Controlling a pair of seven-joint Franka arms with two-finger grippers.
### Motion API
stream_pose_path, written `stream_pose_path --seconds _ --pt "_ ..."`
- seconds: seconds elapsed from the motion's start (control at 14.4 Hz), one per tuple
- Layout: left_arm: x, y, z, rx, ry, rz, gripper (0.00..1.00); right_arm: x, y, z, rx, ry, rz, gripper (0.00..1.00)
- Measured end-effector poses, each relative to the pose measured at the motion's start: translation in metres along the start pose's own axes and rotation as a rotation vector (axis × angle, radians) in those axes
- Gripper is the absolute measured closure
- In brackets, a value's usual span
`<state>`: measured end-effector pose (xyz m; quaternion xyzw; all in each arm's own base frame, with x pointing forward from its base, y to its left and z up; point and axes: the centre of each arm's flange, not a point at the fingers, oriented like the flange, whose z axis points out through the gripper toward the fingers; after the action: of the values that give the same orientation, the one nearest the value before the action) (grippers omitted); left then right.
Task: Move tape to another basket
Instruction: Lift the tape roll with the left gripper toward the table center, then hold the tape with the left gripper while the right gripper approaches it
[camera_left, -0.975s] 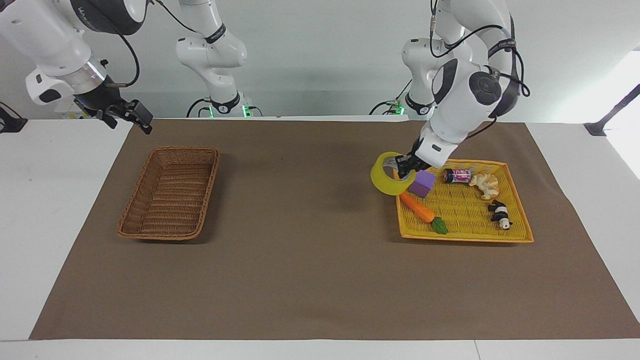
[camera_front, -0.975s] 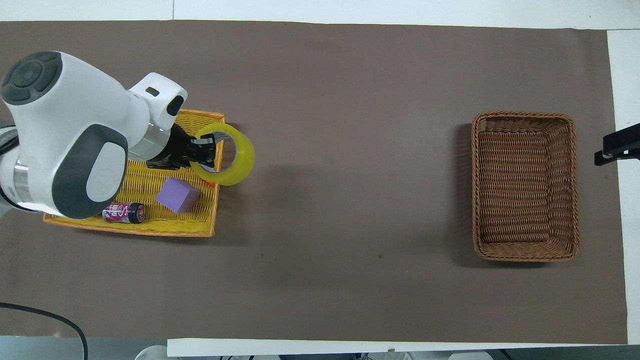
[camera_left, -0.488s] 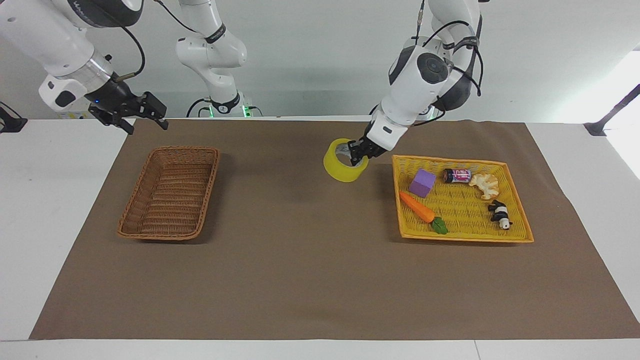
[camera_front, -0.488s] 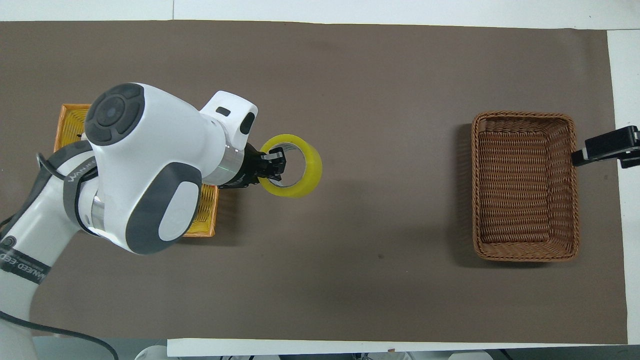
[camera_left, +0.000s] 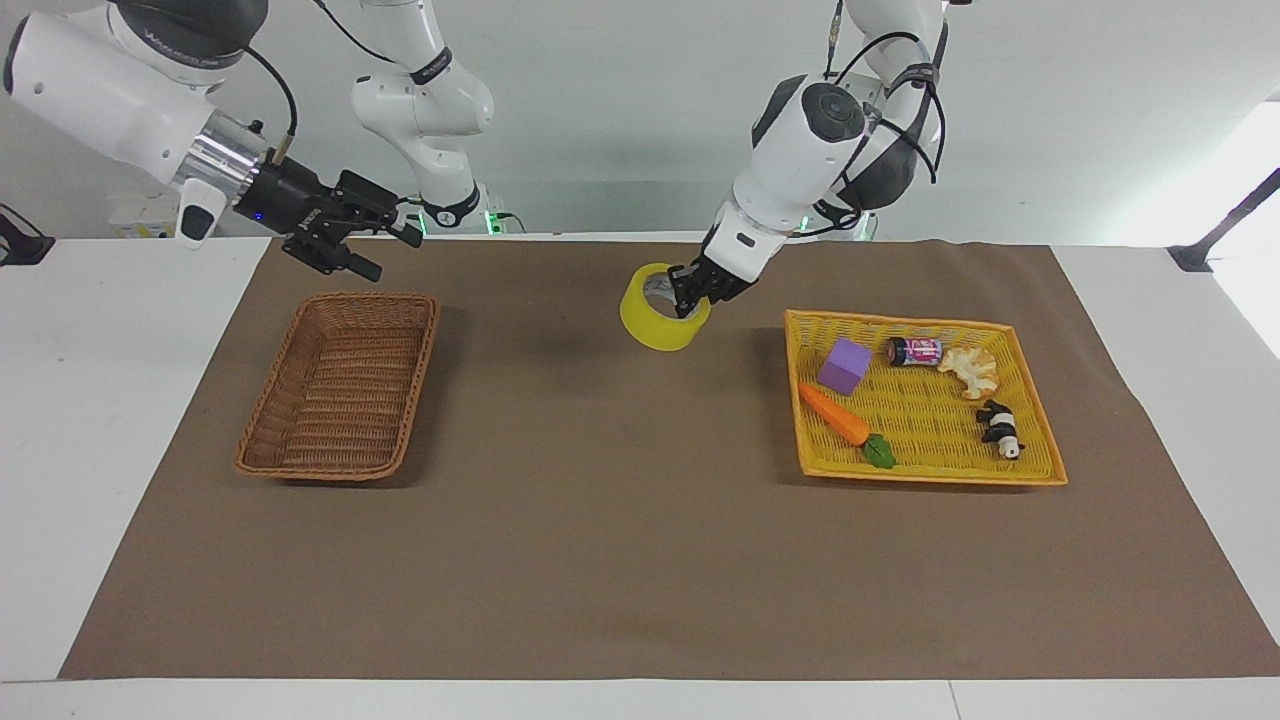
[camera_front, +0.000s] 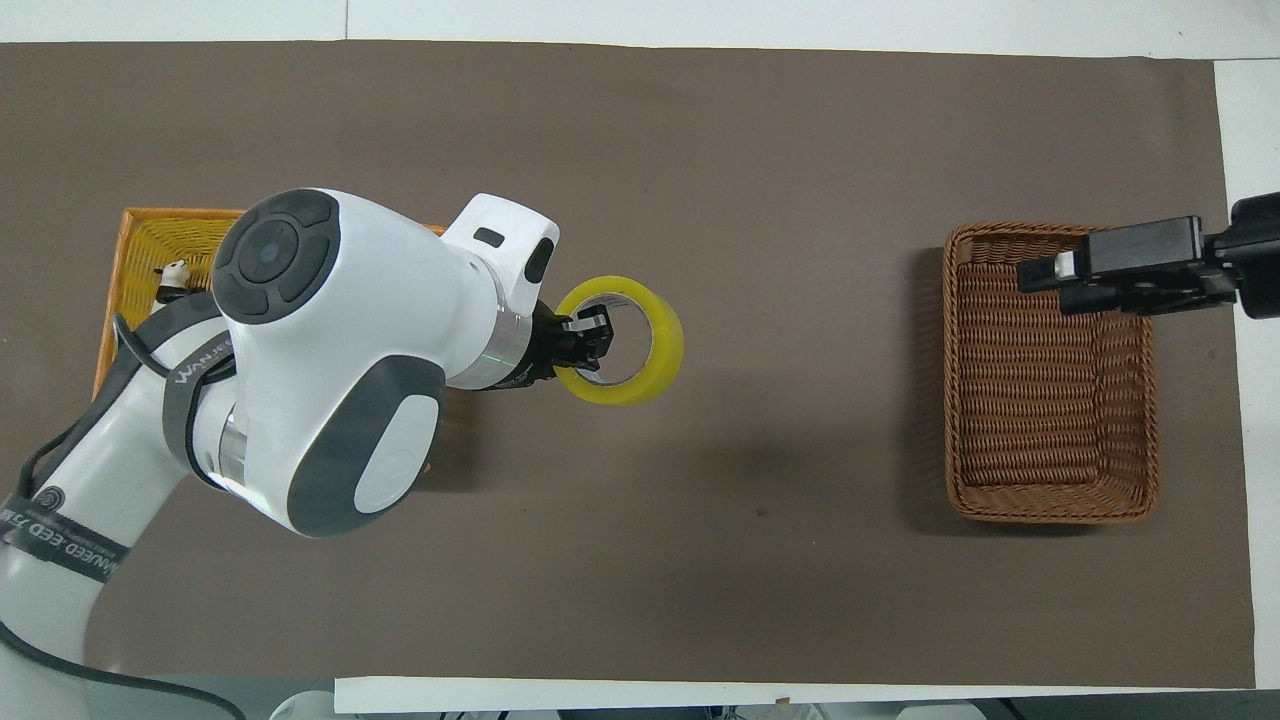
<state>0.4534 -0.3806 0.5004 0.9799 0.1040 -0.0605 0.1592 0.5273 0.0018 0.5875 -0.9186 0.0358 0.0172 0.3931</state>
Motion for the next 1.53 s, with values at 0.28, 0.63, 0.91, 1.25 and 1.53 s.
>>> stream_pose_path --seconds 0.28,0.63,0.91,1.25,1.53 --pt "0.001 0.002 -0.005 -0.006 0.010 -0.030 0.78 -0.001 -0.008 0.056 0.125 -0.027 0.033 0.00" --pt "0.002 0.005 -0.011 -0.016 0.019 -0.039 0.78 0.006 -0.018 0.113 0.196 -0.032 0.014 0.00" --pt "0.002 0.005 -0.011 -0.016 0.018 -0.038 0.78 0.014 -0.028 0.158 0.275 -0.018 0.024 0.00" --pt "0.002 0.005 -0.011 -0.015 0.018 -0.038 0.78 0.013 -0.046 0.212 0.324 -0.026 0.062 0.00" --pt "0.002 0.005 -0.011 -0.015 0.018 -0.038 0.78 0.012 -0.044 0.221 0.316 -0.015 0.056 0.00"
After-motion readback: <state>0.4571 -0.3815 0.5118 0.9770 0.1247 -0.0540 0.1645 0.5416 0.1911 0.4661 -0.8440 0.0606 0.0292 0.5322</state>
